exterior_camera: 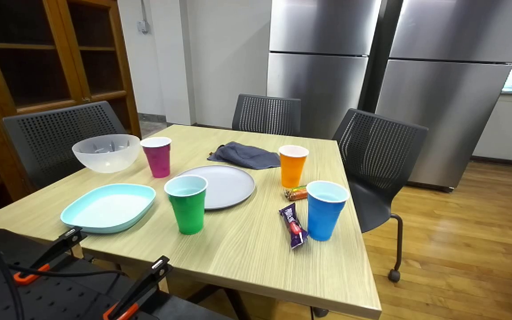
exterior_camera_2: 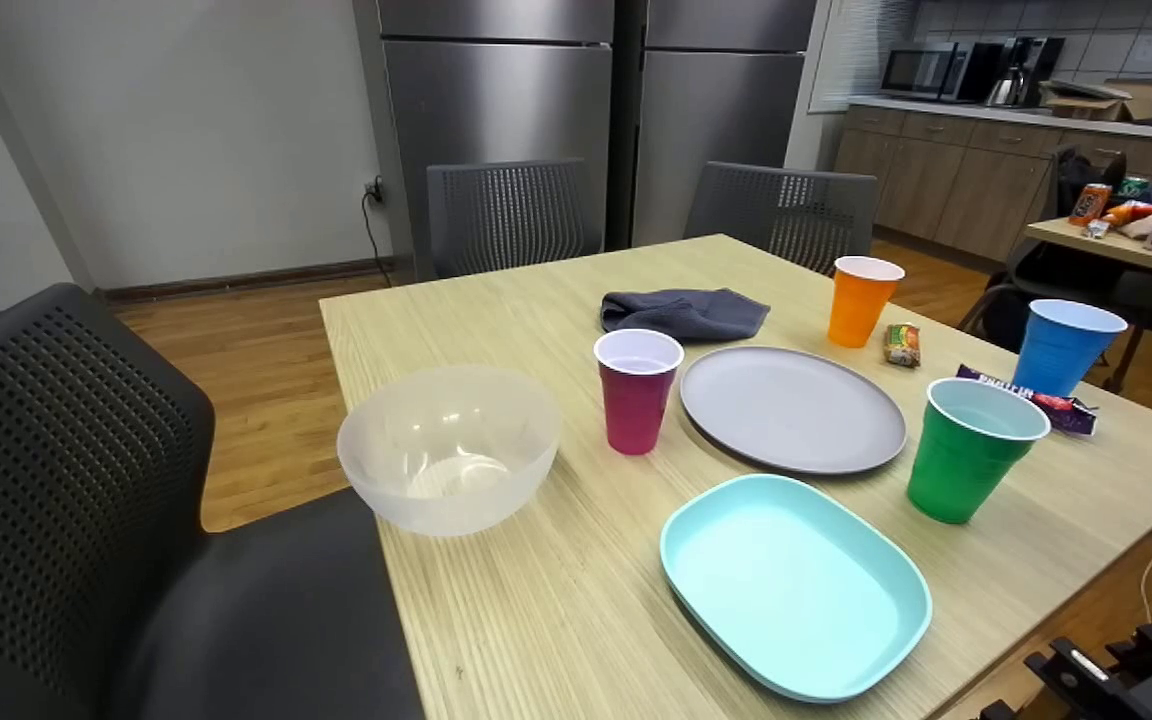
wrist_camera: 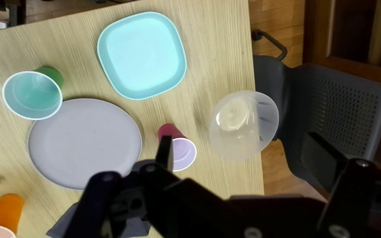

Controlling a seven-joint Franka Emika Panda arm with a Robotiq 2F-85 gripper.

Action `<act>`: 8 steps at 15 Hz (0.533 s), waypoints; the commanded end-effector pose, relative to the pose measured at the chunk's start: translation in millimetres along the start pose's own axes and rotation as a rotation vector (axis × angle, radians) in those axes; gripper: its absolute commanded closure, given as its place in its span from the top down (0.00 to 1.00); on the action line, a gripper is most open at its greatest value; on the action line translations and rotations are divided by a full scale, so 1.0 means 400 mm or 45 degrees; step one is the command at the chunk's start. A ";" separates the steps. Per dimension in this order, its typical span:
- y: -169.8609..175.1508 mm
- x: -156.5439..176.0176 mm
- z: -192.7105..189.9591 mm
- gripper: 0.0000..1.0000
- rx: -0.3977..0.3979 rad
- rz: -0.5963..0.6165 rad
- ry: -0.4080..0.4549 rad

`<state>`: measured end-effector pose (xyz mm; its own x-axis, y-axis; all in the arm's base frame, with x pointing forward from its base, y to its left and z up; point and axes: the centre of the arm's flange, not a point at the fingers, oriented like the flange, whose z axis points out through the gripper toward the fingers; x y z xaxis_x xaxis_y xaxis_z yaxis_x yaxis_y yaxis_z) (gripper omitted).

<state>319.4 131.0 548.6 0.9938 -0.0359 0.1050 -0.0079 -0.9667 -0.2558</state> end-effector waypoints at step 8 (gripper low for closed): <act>0.188 0.107 0.123 1.00 -0.133 0.151 0.155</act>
<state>358.2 88.3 505.9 0.9718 -0.1562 0.1764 -0.1151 -0.9679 -0.2233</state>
